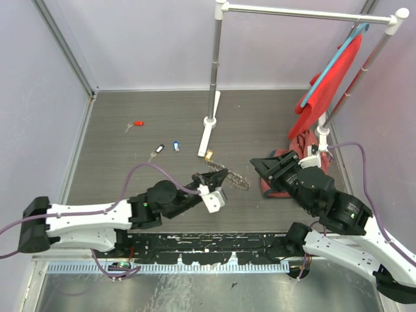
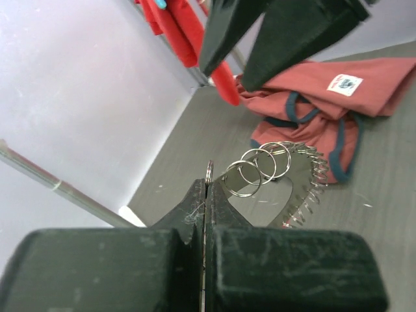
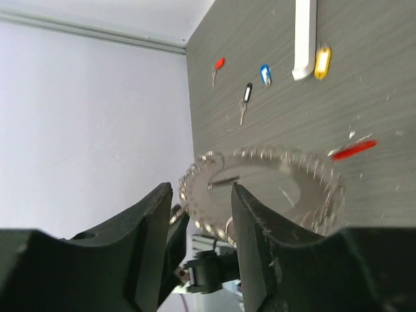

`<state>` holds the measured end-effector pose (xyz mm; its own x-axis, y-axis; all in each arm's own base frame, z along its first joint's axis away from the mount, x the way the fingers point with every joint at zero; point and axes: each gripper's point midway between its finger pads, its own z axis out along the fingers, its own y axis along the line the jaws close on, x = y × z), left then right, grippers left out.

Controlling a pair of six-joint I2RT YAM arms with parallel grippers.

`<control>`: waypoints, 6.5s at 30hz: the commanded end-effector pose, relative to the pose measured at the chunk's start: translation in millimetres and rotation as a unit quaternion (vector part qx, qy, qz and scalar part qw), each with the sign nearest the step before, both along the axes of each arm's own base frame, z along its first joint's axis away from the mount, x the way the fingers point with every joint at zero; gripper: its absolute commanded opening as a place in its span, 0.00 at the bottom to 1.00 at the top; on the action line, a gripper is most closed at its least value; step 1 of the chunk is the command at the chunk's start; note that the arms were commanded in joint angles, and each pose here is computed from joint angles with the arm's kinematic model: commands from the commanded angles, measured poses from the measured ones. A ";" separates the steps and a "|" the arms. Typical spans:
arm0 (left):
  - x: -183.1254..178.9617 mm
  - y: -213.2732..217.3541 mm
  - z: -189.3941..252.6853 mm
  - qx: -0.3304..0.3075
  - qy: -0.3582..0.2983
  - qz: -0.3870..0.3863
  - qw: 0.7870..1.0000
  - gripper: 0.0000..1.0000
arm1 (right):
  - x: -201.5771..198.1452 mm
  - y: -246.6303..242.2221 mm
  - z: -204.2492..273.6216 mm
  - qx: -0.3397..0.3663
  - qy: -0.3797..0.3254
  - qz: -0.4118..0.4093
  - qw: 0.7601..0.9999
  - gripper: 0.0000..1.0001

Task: Put the keys on the keyring

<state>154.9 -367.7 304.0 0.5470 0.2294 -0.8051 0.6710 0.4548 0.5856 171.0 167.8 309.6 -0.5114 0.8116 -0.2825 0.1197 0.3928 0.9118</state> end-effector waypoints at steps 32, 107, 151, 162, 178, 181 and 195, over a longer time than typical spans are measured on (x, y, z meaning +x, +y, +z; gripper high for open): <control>-88.1 80.2 -17.1 0.056 0.381 -0.122 0.915 0.00 | -58.9 98.3 24.2 -0.275 -0.461 0.448 0.715 0.39; -93.3 87.7 64.3 -0.164 -0.012 -0.280 0.946 0.00 | -108.5 138.8 66.1 -0.247 -0.670 0.457 0.529 0.29; -98.0 103.7 78.9 -0.200 -0.006 -0.279 0.939 0.30 | -115.3 126.2 114.3 -0.157 -0.729 0.349 0.567 0.01; -95.0 103.9 96.0 -0.256 -0.002 -0.280 0.925 0.23 | -116.1 131.7 114.3 -0.143 -0.731 0.350 0.568 0.01; -101.5 94.0 86.0 -0.234 0.010 -0.304 0.923 0.32 | -114.5 128.8 114.4 -0.146 -0.731 0.343 0.572 0.01; -101.6 94.1 84.6 -0.232 0.013 -0.304 0.924 0.31 | -114.4 126.8 115.6 -0.146 -0.731 0.339 0.574 0.01; -102.9 87.8 79.8 -0.219 0.019 -0.313 0.924 0.31 | -113.8 130.2 113.6 -0.147 -0.730 0.344 0.572 0.01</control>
<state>53.0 -276.8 386.8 0.4369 -0.4758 -0.7633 0.8974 0.1723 0.4062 60.4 305.3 391.1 0.2325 0.2748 -0.9330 -0.9715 0.0211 -0.2359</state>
